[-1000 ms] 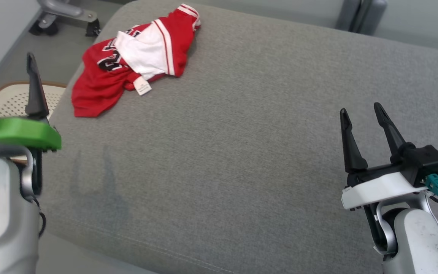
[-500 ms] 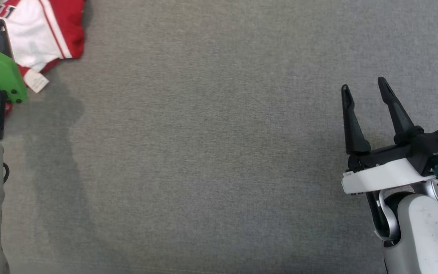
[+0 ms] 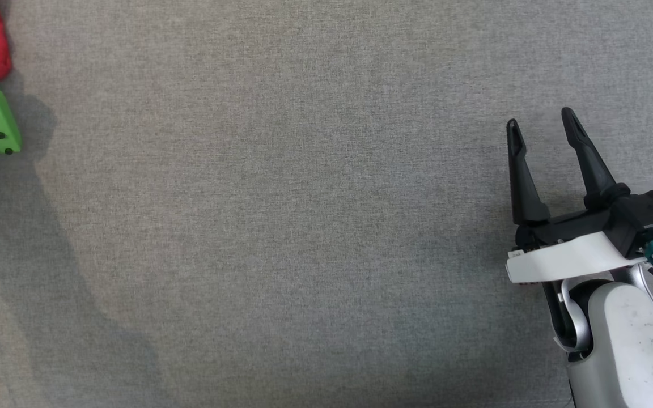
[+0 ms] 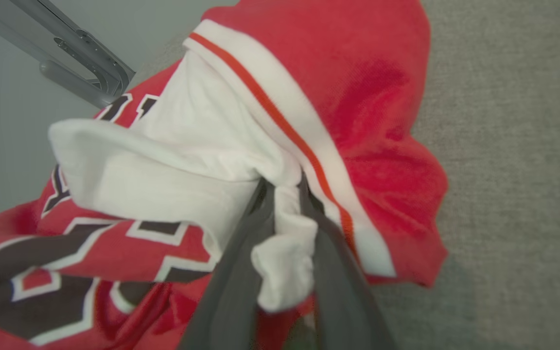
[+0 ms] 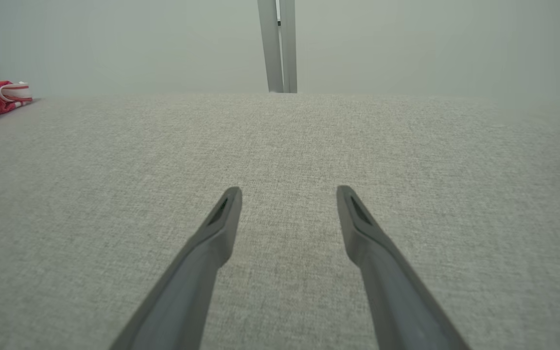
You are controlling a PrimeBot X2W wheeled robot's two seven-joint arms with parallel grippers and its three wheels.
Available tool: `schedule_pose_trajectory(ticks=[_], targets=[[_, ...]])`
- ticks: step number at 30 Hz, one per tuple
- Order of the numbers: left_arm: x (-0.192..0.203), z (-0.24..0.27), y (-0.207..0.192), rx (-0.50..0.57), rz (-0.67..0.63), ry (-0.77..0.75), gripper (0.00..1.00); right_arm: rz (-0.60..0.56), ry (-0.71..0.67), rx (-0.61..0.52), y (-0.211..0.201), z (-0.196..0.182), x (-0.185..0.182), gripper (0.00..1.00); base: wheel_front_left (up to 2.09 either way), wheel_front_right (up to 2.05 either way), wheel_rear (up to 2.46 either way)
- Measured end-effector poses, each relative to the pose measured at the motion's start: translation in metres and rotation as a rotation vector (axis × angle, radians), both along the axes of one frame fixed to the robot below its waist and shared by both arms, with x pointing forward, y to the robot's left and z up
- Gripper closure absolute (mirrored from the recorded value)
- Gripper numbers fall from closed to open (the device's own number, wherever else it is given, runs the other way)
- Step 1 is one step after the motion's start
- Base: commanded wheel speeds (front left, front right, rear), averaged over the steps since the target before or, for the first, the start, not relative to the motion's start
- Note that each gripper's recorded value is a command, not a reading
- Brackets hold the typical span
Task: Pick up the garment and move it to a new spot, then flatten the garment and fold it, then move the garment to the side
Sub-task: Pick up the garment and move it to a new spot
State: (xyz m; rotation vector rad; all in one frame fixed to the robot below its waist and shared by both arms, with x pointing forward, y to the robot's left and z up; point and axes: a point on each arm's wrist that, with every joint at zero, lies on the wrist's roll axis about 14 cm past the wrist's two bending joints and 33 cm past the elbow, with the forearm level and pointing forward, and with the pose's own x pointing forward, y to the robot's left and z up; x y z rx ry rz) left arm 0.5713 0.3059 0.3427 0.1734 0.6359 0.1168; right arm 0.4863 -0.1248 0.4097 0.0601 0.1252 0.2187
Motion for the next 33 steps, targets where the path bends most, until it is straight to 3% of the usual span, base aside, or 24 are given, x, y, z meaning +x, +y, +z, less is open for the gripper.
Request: schedule_pose_trajectory(ticks=[7,18,22,28,33], targets=[[0.001,0.029,-0.001,0.026,-0.028,-0.081,1.00,-0.007,-0.039,0.017,-0.001,0.017,-0.005,0.00,0.00,0.00,0.00],[0.006,0.137,-0.032,0.060,-0.173,-0.310,1.00,-0.050,-0.131,0.057,-0.014,0.066,-0.032,0.00,0.00,0.00,0.00],[0.010,0.185,-0.073,0.058,-0.279,-0.430,1.00,-0.081,-0.165,0.068,-0.025,0.083,-0.046,0.00,0.00,0.00,0.00],[-0.002,0.253,-0.176,-0.012,-0.520,-0.610,1.00,-0.134,-0.217,0.079,-0.044,0.105,-0.069,0.00,0.00,0.00,0.00],[-0.031,0.269,-0.256,-0.143,-0.704,-0.663,1.00,-0.195,-0.241,0.075,-0.065,0.114,-0.087,0.00,0.00,0.00,0.00]])
